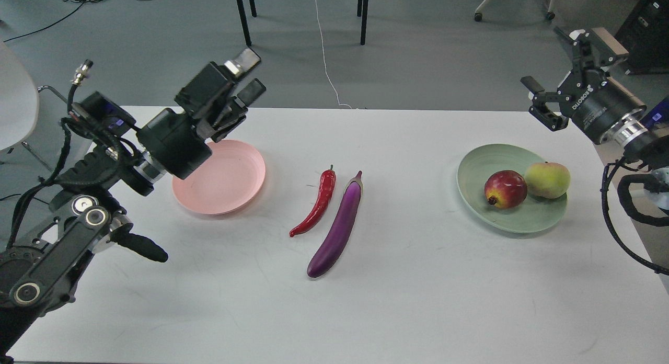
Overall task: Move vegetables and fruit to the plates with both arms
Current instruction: 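Reach the left gripper down to the red chili pepper, then close the left gripper on the red chili pepper, then lift the chili pepper and lower it onto the pink plate, then move the left gripper to the purple eggplant, then grasp the purple eggplant with the left gripper, then carry the eggplant onto the pink plate beside the chili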
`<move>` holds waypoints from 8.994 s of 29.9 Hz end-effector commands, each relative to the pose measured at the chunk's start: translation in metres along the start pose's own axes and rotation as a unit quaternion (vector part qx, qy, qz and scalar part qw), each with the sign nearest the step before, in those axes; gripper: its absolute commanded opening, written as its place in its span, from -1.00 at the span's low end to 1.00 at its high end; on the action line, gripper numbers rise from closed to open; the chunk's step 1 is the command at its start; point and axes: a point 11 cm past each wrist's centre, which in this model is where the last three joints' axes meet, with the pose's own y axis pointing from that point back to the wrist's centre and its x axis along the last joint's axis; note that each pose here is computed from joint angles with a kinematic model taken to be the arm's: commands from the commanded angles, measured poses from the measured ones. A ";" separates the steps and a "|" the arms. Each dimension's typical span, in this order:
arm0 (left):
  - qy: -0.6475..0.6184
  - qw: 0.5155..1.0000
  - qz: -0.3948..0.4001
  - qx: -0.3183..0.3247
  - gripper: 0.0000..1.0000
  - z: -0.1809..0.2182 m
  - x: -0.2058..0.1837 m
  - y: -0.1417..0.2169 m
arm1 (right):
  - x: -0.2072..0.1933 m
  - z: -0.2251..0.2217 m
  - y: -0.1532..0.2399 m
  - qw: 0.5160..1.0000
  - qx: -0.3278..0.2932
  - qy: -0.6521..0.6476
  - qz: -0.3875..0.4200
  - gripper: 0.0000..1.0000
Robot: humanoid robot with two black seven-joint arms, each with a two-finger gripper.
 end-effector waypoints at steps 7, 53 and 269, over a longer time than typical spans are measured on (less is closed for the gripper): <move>-0.304 0.915 -0.258 0.063 0.99 -0.028 -0.028 -0.059 | 0.049 0.002 0.059 0.998 -0.034 0.014 0.048 0.97; -0.395 0.809 -0.370 0.228 0.53 -0.175 -0.077 -0.048 | 0.065 0.016 0.075 0.996 -0.052 0.016 0.076 0.97; -0.379 0.789 -0.371 0.311 -0.78 -0.134 0.015 0.052 | 0.071 0.036 0.096 0.993 -0.073 0.006 0.094 0.97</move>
